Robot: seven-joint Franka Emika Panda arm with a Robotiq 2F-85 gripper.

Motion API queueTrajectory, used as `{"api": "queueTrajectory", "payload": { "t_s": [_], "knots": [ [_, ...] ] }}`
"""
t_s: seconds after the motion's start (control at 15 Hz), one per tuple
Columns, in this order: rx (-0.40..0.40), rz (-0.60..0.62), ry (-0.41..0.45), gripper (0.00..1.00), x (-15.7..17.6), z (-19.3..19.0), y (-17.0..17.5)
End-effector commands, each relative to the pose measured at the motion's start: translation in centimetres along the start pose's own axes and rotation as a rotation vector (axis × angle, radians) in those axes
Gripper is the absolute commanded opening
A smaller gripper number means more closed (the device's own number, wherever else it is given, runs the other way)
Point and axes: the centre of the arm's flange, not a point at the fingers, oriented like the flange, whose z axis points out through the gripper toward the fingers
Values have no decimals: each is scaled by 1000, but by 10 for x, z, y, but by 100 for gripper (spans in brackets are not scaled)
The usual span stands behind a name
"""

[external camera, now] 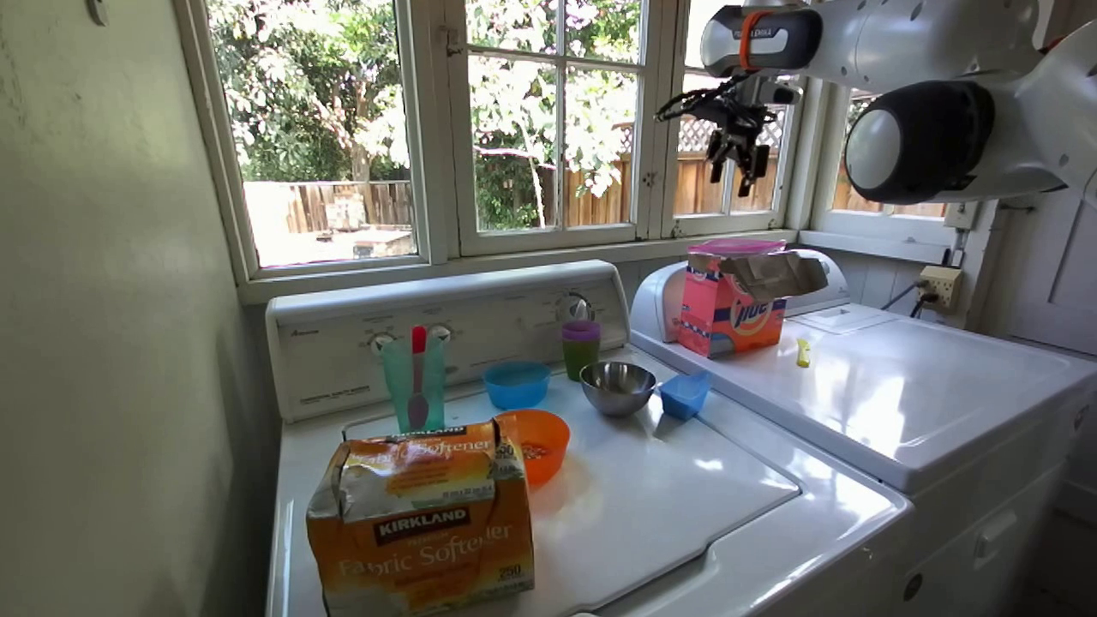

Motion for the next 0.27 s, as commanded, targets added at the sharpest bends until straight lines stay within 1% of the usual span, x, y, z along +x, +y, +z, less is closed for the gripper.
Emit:
{"api": "queueTrajectory", "payload": {
  "t_s": [0.0,0.07,0.2],
  "knots": [
    [-2,-59,-63,100,8,-5,-6],
    [8,-25,-14,100,0,-4,0],
    [11,-43,-26,100,1,-4,1]
  ]
}}
